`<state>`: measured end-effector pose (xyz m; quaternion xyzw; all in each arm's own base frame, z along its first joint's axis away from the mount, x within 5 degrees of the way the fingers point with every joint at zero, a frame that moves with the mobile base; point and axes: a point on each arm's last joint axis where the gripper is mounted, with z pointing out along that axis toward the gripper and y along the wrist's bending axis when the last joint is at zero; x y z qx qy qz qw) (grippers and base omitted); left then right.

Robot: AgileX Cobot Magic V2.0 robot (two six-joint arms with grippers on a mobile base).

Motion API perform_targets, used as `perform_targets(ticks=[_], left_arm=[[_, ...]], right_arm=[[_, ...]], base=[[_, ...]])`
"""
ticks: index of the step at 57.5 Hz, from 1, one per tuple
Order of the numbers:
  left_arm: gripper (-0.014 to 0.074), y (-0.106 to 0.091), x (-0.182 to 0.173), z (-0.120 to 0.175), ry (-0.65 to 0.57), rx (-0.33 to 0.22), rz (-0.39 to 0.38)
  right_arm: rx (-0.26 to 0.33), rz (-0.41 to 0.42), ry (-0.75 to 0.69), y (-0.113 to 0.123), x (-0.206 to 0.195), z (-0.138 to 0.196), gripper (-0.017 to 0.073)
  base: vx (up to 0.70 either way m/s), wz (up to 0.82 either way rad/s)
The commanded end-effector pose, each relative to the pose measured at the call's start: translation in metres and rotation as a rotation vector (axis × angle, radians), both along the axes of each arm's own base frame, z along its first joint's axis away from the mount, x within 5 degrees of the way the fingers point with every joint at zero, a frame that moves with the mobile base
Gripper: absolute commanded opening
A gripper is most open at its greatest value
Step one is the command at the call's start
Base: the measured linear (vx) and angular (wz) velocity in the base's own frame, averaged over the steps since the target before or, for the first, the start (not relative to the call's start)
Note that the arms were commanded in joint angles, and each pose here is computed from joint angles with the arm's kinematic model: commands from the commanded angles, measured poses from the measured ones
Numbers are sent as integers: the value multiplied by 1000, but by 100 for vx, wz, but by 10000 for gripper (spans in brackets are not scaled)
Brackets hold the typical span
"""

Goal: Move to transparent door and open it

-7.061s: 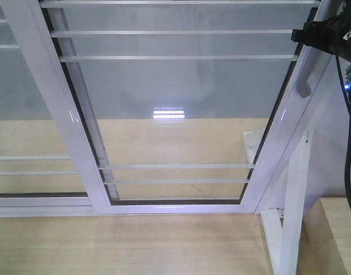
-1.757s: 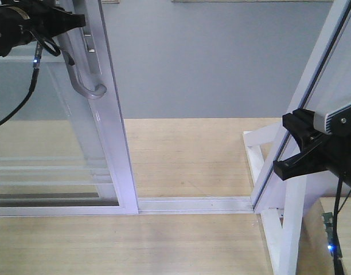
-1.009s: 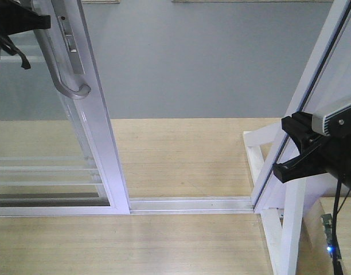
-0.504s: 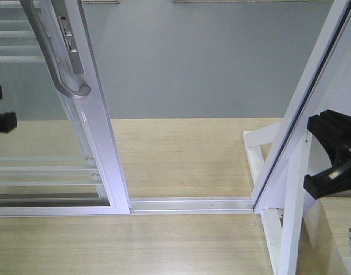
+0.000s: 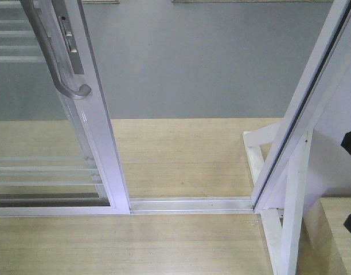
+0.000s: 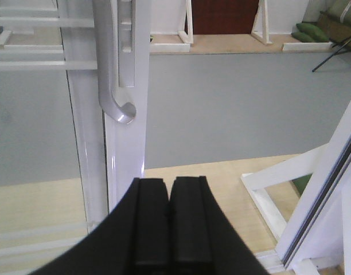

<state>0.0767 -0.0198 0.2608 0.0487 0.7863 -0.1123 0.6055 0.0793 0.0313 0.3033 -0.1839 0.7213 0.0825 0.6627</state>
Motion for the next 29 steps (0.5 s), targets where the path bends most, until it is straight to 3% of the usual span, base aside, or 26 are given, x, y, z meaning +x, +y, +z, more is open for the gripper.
perform_targets(ticks=[1, 29], left_arm=[[0, 1, 0, 17, -111, -46, 11], [0, 1, 0, 17, -107, -44, 10]], right_arm=[[23, -9, -89, -1, 0, 15, 2], [23, -9, -90, -1, 0, 16, 2]], base=[[0, 0], [0, 0]])
